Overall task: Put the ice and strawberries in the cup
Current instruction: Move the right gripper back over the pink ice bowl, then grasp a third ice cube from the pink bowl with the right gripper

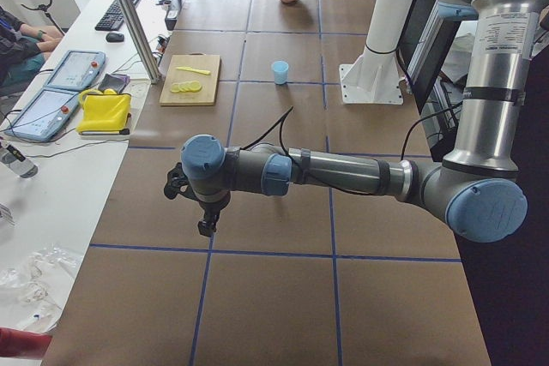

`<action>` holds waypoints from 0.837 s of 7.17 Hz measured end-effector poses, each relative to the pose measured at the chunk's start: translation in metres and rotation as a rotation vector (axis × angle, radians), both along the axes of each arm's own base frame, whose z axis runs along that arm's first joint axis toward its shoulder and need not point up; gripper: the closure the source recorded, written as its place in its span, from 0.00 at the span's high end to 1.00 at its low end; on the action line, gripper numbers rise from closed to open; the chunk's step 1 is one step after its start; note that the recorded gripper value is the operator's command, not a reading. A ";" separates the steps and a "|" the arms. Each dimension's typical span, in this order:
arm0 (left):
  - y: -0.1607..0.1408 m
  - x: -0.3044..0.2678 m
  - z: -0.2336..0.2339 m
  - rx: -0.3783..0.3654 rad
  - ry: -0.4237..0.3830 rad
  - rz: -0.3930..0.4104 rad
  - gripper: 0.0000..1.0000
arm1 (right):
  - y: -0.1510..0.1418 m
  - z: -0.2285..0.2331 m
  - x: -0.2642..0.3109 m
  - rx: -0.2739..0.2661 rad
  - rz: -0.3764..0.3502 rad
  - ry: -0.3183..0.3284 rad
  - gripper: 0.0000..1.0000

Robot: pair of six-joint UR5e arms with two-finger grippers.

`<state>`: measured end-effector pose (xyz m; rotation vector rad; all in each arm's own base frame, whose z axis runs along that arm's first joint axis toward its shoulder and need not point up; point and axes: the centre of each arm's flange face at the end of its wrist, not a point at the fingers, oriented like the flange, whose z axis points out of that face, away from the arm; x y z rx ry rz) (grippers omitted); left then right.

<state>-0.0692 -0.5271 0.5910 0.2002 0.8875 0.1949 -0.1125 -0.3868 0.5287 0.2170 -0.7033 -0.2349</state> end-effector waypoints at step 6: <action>0.000 0.001 -0.002 0.005 0.000 0.001 1.00 | 0.021 0.121 0.073 0.097 -0.079 -0.001 0.98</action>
